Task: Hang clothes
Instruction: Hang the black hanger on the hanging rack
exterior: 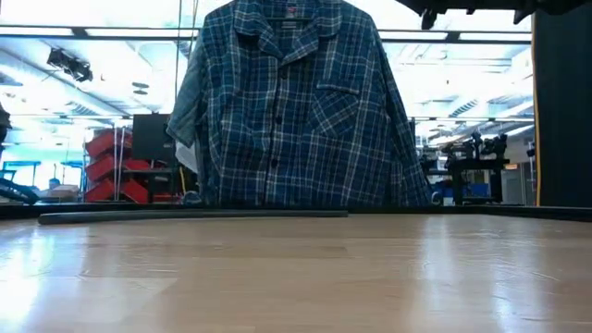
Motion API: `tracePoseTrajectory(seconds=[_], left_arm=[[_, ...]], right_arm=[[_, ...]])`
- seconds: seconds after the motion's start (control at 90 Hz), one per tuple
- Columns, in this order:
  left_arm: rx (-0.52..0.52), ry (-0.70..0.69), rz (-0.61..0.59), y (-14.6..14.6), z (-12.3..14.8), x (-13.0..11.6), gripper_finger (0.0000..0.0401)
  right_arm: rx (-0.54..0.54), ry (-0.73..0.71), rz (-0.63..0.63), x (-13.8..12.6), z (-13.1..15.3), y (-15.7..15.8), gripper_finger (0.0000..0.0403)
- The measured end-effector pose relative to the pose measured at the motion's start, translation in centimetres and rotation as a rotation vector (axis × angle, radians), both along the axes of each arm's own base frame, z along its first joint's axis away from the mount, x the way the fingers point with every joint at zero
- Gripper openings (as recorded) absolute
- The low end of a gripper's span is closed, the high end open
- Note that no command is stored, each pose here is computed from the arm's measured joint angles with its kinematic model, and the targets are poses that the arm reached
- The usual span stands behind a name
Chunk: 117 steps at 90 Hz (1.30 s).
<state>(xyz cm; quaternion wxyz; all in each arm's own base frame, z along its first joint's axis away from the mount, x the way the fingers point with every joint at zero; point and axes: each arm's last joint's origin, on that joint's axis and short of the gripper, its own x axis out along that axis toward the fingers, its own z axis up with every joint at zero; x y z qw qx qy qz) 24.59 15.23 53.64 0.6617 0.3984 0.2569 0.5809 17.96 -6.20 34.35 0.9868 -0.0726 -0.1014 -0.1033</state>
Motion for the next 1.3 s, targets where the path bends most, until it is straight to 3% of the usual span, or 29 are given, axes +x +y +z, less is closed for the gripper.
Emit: tracePoseTrajectory(seconds=[0.211,0.456,0.856,0.933,1.078,1.3], left_arm=[[0.060,-0.015,0.067,1.8,0.8,-1.4,0.0064],[0.027,0.045,0.118,3.9,0.1,-2.4,0.0064],[0.004,0.016,0.029,4.9,-0.7,-1.8,0.0067],[0.010,0.013,0.029,5.0,-0.7,-1.7,0.0102],[0.011,0.014,0.036,5.0,-0.7,-1.7,0.0202],[-0.012,0.028,0.176,4.0,-0.6,-1.6,0.0306]], right_arm=[[-0.017,0.004,-0.004,0.0,0.0,0.0,0.0008],[-0.017,0.006,-0.004,0.0,0.0,0.0,0.0001],[-0.007,0.018,-0.048,-0.1,-0.2,-0.4,0.0006],[-0.004,0.026,-0.051,-0.1,-0.2,-0.5,0.0003],[-0.004,0.033,-0.066,-0.1,-0.3,-0.5,0.0002],[0.016,0.029,-0.166,-0.2,-0.3,-0.8,0.0017]])
